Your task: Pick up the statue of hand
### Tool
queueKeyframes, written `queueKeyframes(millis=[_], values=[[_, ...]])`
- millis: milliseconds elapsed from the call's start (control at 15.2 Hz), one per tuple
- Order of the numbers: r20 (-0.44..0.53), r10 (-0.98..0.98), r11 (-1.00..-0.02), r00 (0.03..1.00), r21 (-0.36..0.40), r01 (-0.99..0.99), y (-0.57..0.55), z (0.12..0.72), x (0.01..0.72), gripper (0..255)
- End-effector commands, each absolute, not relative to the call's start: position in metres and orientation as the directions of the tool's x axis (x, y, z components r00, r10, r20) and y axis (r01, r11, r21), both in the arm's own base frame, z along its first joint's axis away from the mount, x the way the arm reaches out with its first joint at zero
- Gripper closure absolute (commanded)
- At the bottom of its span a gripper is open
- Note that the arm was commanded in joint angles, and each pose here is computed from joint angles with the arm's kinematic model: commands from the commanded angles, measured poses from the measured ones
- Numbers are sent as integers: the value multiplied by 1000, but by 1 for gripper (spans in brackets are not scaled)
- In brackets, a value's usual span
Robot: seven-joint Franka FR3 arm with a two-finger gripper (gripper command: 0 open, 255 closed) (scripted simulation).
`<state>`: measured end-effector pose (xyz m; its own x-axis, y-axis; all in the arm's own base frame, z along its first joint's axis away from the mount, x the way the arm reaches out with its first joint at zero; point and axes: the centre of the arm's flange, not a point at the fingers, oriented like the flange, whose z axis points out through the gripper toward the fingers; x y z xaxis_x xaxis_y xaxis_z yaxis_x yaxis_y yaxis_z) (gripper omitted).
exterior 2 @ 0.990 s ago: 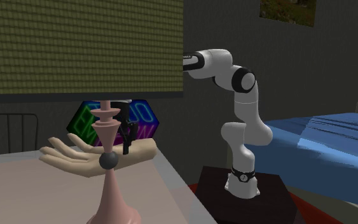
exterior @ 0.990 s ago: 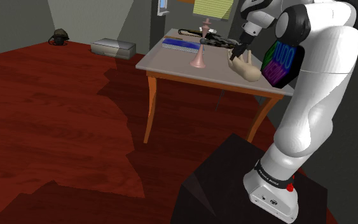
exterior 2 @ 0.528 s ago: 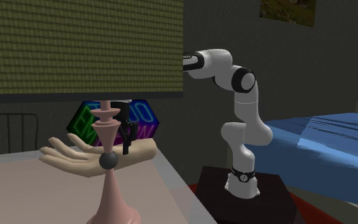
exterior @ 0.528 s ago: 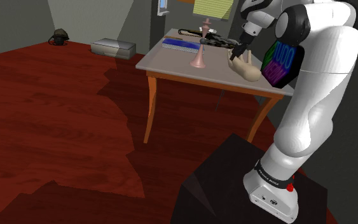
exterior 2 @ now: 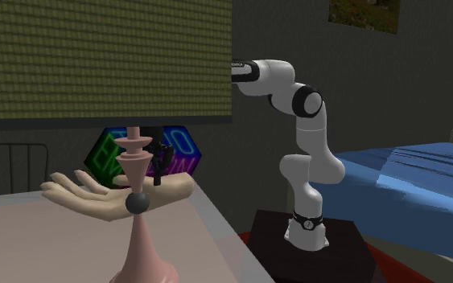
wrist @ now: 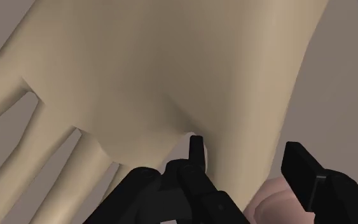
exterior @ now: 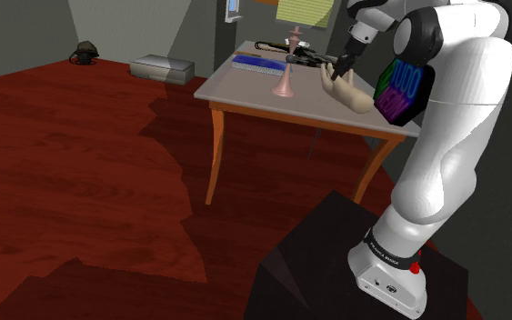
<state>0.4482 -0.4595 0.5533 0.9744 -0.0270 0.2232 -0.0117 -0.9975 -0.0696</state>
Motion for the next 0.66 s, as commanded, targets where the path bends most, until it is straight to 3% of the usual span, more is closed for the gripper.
queueKeyframes(millis=[0, 594], values=[[225, -26, -998, 974, -68, -11, -459, 565, 447, 255], [225, -26, -998, 974, -68, -11, -459, 603, 447, 255]])
